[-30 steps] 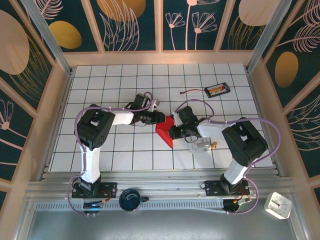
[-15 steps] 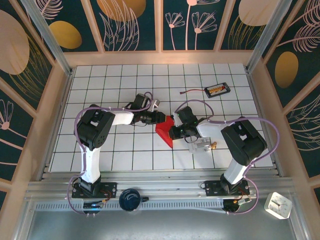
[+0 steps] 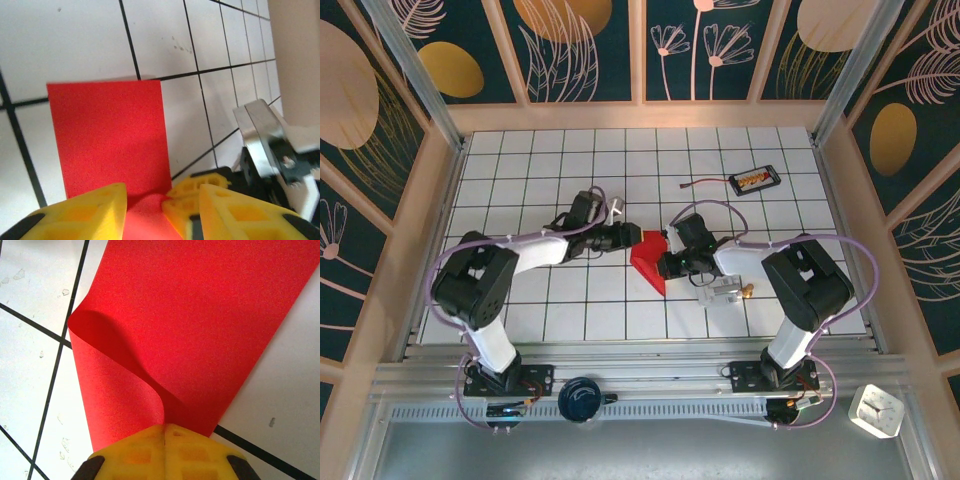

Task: Fold a paper plane with a square sheet of paper (pick it up from the middle)
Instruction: Third fold the triangle at the center of the table.

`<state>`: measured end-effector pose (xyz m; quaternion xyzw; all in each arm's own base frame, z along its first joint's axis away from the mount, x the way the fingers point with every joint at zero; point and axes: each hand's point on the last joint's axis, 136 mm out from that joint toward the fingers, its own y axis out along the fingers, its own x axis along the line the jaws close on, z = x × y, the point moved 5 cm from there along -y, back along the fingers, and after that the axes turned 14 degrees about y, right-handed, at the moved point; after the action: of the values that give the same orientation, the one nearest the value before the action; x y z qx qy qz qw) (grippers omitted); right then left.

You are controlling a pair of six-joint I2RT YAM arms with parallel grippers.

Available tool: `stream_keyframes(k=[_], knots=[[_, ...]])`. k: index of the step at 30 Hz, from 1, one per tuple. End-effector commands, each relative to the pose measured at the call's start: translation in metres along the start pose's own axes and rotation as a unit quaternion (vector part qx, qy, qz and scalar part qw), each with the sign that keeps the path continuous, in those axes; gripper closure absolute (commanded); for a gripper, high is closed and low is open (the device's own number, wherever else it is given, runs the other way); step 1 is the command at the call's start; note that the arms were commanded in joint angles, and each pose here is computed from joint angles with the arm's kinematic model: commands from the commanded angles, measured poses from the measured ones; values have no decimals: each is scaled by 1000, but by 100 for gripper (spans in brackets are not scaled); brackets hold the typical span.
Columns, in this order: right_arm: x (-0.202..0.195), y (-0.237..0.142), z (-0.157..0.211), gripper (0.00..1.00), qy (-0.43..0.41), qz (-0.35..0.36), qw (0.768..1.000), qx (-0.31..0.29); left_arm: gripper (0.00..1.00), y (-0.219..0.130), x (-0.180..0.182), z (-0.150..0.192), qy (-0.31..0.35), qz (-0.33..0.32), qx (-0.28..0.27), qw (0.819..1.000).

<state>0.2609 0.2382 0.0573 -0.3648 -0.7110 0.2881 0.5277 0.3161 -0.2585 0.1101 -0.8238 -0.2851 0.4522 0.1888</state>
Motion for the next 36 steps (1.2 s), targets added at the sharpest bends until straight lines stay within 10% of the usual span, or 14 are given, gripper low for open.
stream_keyframes(k=[1, 10, 36], knots=[[-20, 7, 17, 100, 23, 36, 999, 25, 69, -3, -7, 15, -15, 4, 2, 1000], [-20, 7, 16, 100, 22, 36, 999, 24, 87, 26, -24, 25, -4, 29, 48, 998], [-22, 8, 19, 100, 28, 41, 998, 24, 86, 40, 13, 64, 26, -49, 140, 989]])
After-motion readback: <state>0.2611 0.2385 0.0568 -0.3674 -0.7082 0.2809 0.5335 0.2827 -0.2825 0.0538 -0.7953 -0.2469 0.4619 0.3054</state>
